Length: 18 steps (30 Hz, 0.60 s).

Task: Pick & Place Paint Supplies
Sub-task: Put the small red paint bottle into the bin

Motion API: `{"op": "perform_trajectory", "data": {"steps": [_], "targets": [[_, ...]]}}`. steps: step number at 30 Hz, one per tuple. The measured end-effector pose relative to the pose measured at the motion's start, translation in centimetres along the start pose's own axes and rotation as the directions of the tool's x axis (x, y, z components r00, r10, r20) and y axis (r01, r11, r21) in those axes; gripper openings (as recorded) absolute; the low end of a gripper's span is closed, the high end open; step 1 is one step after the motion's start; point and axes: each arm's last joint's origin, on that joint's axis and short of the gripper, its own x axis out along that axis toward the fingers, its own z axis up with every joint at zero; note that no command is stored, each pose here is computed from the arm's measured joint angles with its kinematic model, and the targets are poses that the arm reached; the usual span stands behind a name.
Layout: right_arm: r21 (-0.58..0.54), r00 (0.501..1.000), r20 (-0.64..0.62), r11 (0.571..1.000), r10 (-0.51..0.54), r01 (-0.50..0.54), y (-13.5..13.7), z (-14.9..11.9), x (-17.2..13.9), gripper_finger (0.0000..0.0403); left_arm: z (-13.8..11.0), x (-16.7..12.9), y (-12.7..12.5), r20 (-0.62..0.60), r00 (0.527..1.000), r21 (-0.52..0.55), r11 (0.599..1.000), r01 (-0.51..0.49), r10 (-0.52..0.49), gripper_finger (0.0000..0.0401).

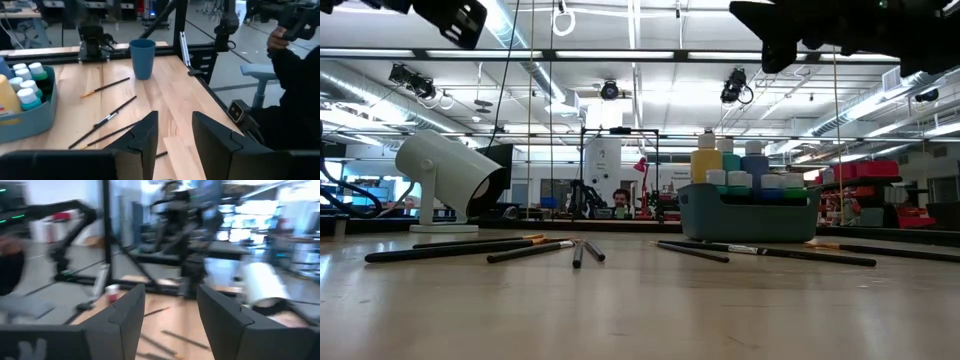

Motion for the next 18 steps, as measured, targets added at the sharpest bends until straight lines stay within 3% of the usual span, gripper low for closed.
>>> {"op": "perform_trajectory", "data": {"steps": [3,6,12,18], "targets": [[-0.006,0.997,0.016,0.997,-0.075,0.075,-0.3,0.3,0.1,0.0184,-0.5,0.8,-0.1,-0.044,0.999,0.011,1.0,0.013,-0.013,0.0127],[-0.024,0.993,0.035,0.993,-0.112,0.113,-0.5,0.5,0.1,0.0184,-1.0,1.6,-0.6,-0.095,0.987,0.025,0.991,0.132,-0.13,0.0128],[0.004,0.995,0.039,0.996,-0.087,0.086,-0.4,0.6,0.1,0.0184,-2.2,3.4,-2.3,-0.161,0.942,-0.004,0.955,0.296,-0.293,0.016],[0.03,0.996,0.04,0.997,-0.078,0.077,-0.3,0.6,0.1,0.0184,-4.6,5.0,-5.2,-0.288,0.879,0.091,0.903,0.421,-0.38,0.0191]]}}
